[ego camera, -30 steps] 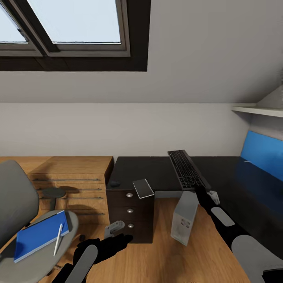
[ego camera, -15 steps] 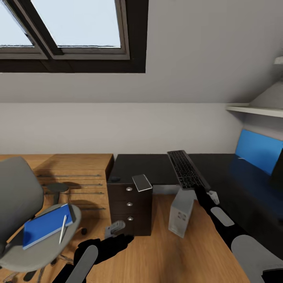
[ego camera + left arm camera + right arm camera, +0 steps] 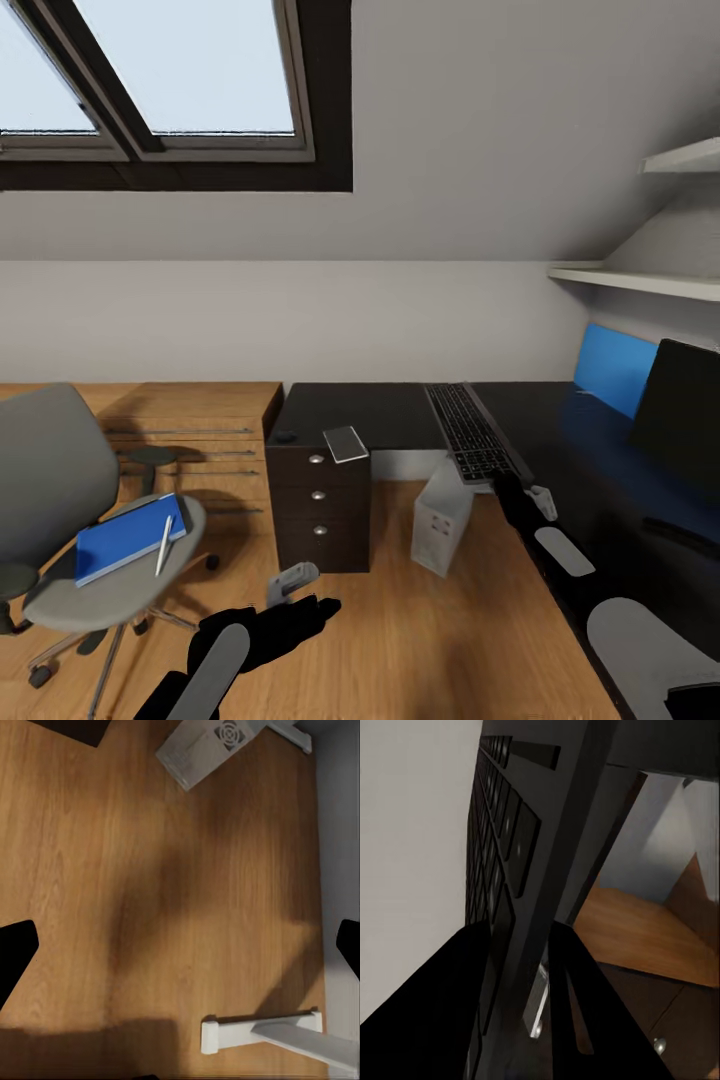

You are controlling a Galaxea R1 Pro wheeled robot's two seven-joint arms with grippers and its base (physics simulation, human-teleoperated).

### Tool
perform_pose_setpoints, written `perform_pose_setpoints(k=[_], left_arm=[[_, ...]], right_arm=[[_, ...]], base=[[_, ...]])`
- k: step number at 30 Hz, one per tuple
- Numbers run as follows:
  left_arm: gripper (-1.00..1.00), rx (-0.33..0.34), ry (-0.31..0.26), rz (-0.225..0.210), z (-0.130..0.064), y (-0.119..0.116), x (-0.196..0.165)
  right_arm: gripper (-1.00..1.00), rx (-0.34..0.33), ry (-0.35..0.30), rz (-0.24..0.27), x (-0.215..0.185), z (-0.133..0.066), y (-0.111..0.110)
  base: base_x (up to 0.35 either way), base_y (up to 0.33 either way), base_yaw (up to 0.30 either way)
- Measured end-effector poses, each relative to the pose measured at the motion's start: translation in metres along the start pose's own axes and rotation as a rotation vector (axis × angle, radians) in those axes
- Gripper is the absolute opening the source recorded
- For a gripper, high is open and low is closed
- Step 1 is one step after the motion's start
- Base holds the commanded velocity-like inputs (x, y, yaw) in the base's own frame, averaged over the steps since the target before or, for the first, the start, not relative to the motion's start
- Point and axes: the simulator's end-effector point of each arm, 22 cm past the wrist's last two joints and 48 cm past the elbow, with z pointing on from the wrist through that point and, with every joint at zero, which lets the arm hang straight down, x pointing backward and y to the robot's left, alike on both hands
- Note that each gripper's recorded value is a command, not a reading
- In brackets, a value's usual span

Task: In the bedroom, organize the workspace by keeping the computer under the desk, ensuring the monitor is on the desk, placing the keyboard on the desk next to the monitor, placing the mouse on the desk next to the keyboard, moving the folder from the swivel chair onto the desk next to the mouse, stacking the notebook on top of the folder with the pen on top of the notebook, and positioning the swivel chair next to the desk.

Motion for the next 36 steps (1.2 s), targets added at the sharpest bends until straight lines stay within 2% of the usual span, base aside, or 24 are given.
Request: perform_pose_setpoints(k=[36], left_arm=[[1.00,-0.001,-0.004,-0.005,-0.0005,0.0014,-0.0018]], right_arm=[[-1.00,0.001,0.010,0.010,0.0089,0.0003,0.0002]], base=[[-0.318,-0.176,0.000]])
